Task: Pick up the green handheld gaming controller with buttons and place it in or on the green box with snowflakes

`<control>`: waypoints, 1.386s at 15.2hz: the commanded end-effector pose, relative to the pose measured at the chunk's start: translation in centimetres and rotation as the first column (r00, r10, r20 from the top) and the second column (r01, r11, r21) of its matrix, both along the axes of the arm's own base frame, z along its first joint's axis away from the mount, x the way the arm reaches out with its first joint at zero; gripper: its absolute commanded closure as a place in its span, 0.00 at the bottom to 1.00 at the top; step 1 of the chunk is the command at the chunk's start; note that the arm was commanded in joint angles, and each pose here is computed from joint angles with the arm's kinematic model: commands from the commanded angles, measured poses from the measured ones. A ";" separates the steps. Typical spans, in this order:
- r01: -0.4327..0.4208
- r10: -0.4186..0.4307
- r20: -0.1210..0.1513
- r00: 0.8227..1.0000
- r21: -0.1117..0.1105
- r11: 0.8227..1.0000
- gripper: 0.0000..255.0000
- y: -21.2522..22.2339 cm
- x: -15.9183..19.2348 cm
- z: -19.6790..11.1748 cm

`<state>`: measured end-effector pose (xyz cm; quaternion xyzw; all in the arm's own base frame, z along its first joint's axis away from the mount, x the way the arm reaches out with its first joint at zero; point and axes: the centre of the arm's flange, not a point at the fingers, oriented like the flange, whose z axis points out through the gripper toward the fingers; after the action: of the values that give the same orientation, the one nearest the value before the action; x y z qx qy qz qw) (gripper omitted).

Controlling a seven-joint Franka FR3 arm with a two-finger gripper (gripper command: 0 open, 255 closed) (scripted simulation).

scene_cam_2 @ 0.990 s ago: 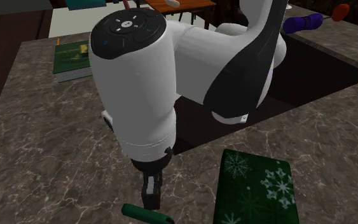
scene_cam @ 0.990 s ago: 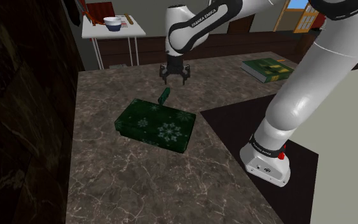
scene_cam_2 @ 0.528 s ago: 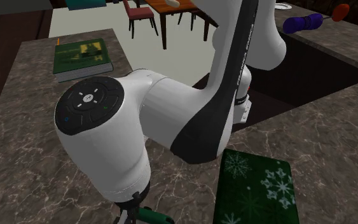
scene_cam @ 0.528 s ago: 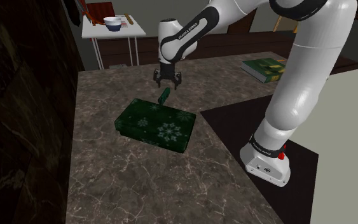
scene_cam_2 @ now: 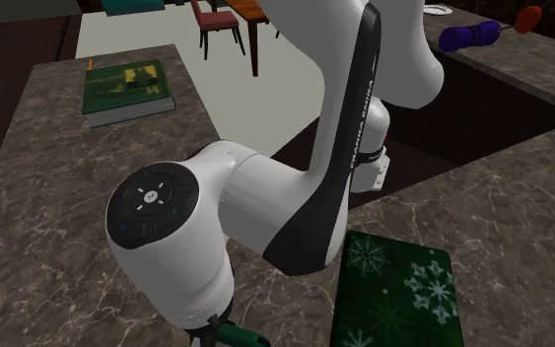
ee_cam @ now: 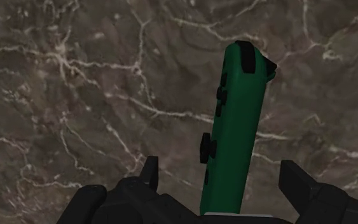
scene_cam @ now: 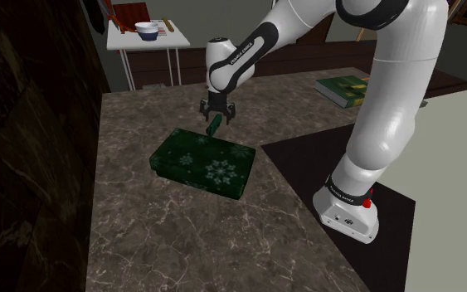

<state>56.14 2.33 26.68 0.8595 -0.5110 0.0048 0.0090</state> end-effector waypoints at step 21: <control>0.000 0.000 0.001 1.000 0.000 1.000 1.00 0.0 0.0 2.4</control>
<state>56.07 2.32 28.60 0.8595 -0.5110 0.0051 0.0088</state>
